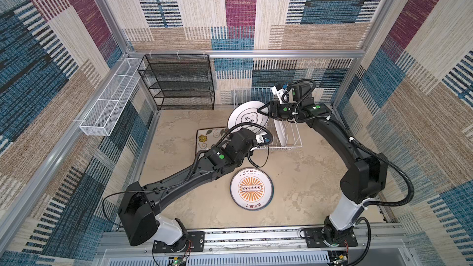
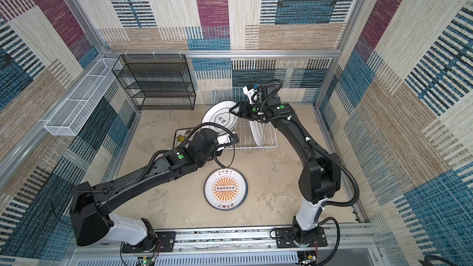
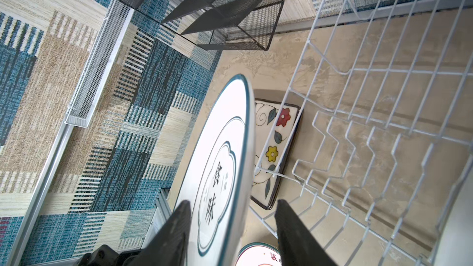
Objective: Unload the plates from the dish rack
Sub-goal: Pick up a plate from the dish rack.
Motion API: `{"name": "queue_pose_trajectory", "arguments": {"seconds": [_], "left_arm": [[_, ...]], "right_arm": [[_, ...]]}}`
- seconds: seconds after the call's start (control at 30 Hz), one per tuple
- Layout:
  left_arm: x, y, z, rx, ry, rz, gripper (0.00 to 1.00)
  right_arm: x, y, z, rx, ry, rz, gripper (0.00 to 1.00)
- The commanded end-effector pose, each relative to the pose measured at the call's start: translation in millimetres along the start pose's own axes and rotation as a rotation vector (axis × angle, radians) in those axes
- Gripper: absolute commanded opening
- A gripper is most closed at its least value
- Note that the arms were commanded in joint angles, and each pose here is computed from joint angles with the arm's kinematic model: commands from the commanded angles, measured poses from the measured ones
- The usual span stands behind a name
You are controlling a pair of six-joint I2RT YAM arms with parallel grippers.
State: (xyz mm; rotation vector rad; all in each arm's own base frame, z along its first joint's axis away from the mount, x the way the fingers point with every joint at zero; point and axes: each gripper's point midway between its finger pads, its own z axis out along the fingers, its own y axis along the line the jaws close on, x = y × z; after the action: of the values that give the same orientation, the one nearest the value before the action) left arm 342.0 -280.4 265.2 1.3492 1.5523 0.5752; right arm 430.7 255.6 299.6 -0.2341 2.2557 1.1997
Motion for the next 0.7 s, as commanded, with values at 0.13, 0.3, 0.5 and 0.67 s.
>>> {"name": "queue_pose_trajectory", "arguments": {"seconds": [0.13,0.3,0.5,0.67], "left_arm": [[-9.1,19.8,5.5,-0.124,-0.008,0.012,0.00],[-6.3,16.1,9.4,-0.131,0.006,0.026,0.00],[-3.8,18.5,7.9,-0.128,0.021,-0.015,0.26],[-4.4,15.6,-0.4,-0.077,-0.001,-0.076,0.57]], "right_arm": [[1.2,-1.0,2.8,-0.007,0.010,0.019,0.30],[2.5,1.7,5.5,-0.033,0.021,0.030,0.15],[0.5,6.6,6.8,-0.072,0.016,0.031,0.00],[-18.8,10.5,0.4,-0.095,-0.046,0.029,0.00]]}}
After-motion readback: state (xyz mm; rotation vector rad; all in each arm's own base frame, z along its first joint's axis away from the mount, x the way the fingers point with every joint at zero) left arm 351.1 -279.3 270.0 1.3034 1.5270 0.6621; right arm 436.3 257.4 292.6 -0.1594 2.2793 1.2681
